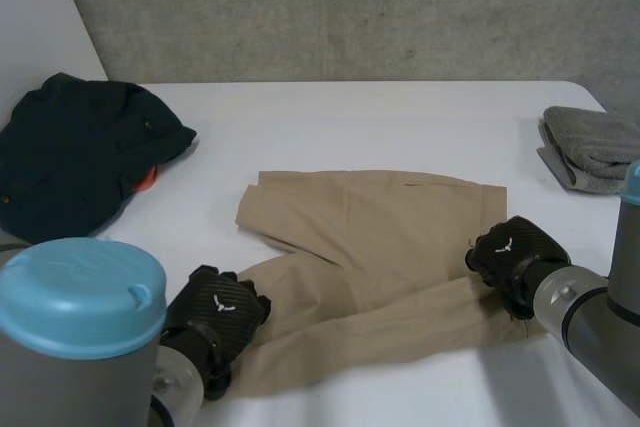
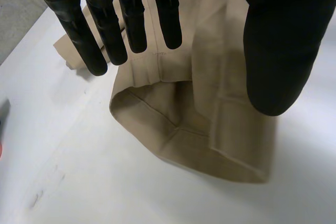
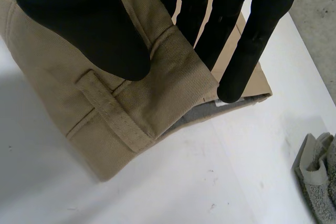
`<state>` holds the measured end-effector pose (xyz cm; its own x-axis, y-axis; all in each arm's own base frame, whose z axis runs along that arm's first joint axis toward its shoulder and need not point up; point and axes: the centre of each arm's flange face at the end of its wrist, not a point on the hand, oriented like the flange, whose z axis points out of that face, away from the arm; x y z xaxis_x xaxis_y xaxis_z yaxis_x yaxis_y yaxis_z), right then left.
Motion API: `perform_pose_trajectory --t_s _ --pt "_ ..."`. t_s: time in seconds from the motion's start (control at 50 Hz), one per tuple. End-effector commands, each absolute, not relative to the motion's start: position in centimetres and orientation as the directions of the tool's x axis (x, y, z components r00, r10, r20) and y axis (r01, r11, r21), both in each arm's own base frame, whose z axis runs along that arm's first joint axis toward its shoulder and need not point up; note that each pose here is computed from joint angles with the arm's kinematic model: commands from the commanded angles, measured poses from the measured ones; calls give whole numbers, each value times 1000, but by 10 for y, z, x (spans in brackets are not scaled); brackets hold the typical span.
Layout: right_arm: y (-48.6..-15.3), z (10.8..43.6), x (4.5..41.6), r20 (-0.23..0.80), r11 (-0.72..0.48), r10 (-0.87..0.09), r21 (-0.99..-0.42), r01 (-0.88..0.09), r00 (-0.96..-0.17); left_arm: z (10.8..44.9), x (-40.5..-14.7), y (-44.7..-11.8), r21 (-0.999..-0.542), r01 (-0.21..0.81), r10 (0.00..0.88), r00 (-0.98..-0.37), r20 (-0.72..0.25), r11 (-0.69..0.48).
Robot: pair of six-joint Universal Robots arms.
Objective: Fold the laundry.
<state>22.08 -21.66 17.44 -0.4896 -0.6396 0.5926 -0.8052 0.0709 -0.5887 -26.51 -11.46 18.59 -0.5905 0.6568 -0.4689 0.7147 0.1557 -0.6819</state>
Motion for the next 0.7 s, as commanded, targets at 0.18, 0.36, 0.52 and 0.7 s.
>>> perform_pose_trajectory --t_s 0.18,0.36,0.52,0.7 --pt "-217 173 223 584 73 -633 -608 -791 -508 182 -265 -104 -712 647 716 -631 -299 273" --pt "-215 180 221 589 76 -620 -613 -786 -519 159 -272 -129 -689 661 668 -660 -345 298" --pt "-202 257 215 682 -63 -509 -639 -767 -526 238 -262 -130 -748 652 552 -672 -493 126" --pt "-174 327 212 755 -217 -453 -610 -762 -475 334 -251 -116 -809 570 422 -704 -571 -143"
